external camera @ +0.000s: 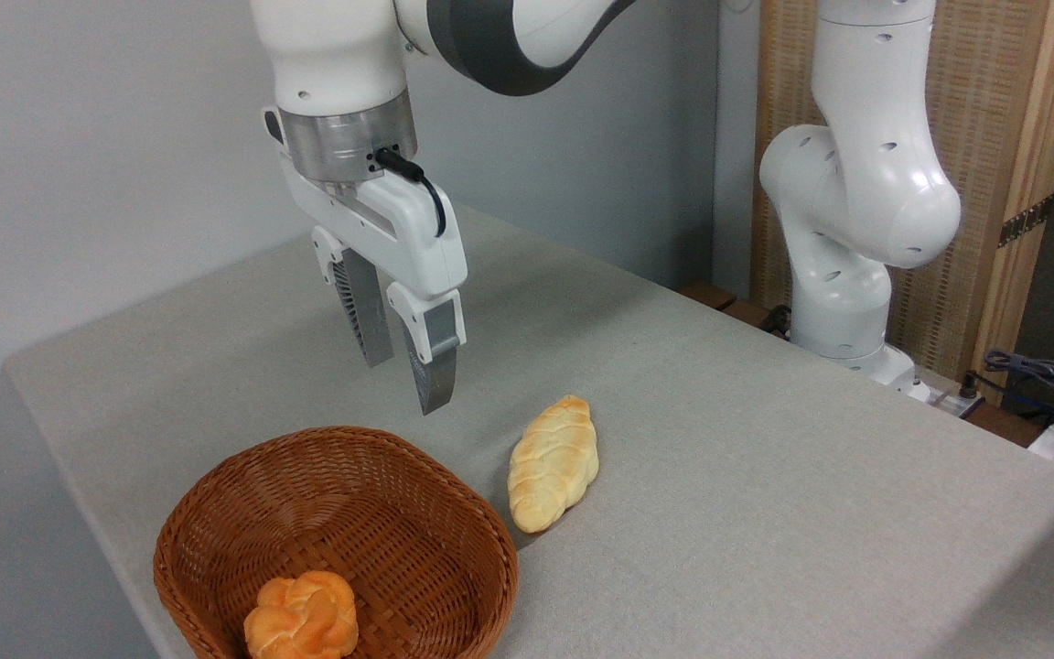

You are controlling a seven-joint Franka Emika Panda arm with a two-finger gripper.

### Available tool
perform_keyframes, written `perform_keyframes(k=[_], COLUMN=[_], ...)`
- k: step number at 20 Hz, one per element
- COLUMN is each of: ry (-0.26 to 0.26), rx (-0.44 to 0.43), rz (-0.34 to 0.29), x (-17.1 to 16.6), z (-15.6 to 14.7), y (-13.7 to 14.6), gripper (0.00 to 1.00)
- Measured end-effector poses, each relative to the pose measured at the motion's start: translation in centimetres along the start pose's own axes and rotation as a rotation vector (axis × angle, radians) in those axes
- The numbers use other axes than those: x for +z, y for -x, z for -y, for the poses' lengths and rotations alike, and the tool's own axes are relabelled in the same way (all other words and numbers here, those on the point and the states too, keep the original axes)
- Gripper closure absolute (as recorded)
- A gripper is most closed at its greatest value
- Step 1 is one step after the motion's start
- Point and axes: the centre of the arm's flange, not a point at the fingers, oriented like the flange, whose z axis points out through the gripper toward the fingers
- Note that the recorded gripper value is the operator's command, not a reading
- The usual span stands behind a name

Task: Put bread into the basket

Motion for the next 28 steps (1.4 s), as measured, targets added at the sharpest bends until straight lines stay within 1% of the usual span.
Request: perform_keyframes(k=[28], ry=[-0.004], rx=[-0.007], rz=[-0.004], x=[-0.25], z=[0.36], y=[0.20], gripper=[0.00])
